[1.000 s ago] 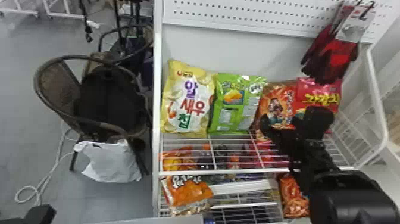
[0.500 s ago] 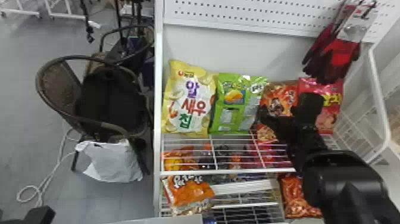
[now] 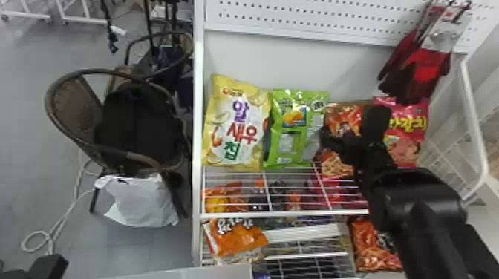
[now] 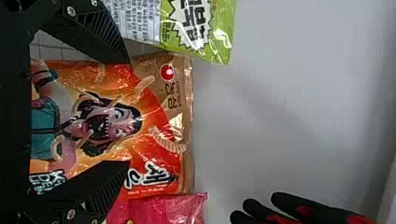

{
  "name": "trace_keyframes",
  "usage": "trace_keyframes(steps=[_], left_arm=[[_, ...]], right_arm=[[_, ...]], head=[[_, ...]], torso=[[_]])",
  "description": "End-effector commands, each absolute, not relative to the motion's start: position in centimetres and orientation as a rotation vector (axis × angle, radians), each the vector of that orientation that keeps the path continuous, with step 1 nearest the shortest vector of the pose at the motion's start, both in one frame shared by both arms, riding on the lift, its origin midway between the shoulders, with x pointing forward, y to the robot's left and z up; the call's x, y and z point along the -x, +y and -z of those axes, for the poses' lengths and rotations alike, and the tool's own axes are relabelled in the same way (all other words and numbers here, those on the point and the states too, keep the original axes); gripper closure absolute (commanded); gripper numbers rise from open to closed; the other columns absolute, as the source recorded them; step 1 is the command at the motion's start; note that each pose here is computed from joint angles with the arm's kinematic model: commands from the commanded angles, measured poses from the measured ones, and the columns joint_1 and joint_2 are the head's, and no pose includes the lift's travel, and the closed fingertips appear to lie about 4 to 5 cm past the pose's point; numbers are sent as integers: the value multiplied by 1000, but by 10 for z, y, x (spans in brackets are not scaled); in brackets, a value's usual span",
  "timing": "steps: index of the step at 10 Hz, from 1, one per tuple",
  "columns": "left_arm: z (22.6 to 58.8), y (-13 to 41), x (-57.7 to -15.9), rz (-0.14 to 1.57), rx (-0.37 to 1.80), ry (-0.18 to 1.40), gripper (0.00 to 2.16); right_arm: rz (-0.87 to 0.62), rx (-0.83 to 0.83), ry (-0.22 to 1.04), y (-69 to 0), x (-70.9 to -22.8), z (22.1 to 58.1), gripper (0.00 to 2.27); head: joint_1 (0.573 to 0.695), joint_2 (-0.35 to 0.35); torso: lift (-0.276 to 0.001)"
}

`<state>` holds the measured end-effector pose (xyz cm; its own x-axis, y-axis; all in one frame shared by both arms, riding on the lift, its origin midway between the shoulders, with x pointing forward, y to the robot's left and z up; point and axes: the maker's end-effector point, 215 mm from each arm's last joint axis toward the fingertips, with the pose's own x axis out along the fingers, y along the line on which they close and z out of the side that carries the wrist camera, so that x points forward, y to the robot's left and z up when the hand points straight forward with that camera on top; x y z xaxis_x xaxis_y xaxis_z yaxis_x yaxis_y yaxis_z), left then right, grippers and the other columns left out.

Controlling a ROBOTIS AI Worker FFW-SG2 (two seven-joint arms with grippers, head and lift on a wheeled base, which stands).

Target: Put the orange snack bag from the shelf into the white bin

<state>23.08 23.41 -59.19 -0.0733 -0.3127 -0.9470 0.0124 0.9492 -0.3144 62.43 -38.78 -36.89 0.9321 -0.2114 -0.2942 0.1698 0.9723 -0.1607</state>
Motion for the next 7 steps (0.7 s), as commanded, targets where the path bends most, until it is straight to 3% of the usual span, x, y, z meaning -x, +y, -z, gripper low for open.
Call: trace_keyframes(steps=[1, 6, 7], left_arm=[[591, 231, -231, 280, 255, 1624, 2138], [592, 231, -231, 282, 273, 1625, 2138], [592, 231, -231, 283, 275, 1624, 2138]], right_arm=[[206, 145, 324, -398, -633, 372, 124], [233, 181, 362, -420, -648, 380, 144], [235, 184, 387, -421, -648, 386, 363]], head=[[695, -197], [695, -226], [695, -231]], torso=[[1], [1], [1]])
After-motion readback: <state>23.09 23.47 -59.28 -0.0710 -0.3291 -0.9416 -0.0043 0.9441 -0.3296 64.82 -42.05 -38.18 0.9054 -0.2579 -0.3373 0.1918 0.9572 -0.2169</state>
